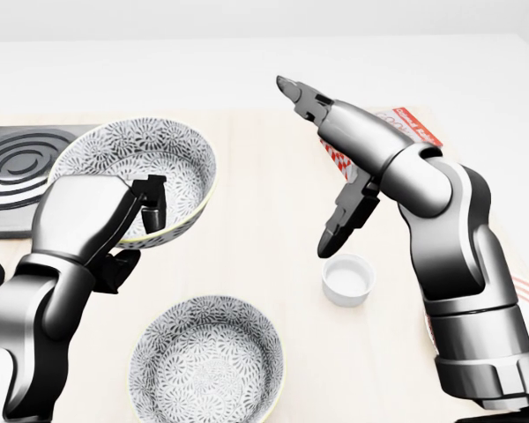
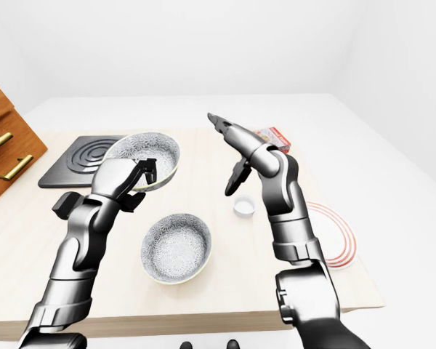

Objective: Pick the akita bowl from table center and place it on the plate.

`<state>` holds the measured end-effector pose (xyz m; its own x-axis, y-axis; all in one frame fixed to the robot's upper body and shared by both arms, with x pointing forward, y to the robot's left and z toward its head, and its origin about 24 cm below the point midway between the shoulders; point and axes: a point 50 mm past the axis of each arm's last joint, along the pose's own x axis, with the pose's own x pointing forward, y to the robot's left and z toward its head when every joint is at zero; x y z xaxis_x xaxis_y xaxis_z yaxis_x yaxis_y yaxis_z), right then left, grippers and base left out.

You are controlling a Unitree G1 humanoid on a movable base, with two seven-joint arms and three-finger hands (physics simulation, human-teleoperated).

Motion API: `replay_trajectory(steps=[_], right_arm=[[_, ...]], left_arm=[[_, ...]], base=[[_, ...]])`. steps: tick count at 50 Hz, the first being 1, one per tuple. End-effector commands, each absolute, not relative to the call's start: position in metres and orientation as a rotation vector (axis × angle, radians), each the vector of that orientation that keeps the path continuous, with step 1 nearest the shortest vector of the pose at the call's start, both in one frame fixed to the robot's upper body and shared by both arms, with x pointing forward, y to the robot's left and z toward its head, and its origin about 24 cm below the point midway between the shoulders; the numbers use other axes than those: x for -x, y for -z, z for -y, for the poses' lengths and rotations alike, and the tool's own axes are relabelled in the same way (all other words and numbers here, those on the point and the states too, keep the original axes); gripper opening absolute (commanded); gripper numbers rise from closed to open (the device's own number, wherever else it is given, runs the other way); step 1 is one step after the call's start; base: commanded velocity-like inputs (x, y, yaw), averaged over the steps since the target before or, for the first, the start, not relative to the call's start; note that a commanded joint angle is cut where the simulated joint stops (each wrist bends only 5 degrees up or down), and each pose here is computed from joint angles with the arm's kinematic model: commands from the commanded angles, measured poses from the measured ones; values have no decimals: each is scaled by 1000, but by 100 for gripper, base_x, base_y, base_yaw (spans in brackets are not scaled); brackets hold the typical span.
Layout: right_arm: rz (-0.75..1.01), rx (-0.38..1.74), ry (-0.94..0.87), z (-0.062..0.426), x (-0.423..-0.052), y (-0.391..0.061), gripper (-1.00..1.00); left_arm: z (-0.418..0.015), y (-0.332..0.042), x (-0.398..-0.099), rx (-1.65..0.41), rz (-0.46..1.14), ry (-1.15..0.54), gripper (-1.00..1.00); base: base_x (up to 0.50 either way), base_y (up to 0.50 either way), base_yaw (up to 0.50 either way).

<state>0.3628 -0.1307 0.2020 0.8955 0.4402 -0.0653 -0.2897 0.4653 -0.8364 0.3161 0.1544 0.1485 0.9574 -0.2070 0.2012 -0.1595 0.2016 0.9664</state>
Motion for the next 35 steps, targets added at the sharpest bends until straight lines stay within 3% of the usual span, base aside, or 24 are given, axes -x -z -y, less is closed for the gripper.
replay_trajectory(steps=[1, 20, 35], right_arm=[[95, 1018, -471, 125, -371, -190, 100], [78, 991, -501, 111, -379, -184, 100], [133, 1007, -556, 103, -363, -181, 100]], left_arm=[[-142, -156, -314, -1355, 363, 44, -100], [-131, -151, -317, -1339, 351, 100, -100], [-121, -144, -319, -1319, 336, 151, -100]], base=[[0, 0, 0], [0, 0, 0], [0, 0, 0]])
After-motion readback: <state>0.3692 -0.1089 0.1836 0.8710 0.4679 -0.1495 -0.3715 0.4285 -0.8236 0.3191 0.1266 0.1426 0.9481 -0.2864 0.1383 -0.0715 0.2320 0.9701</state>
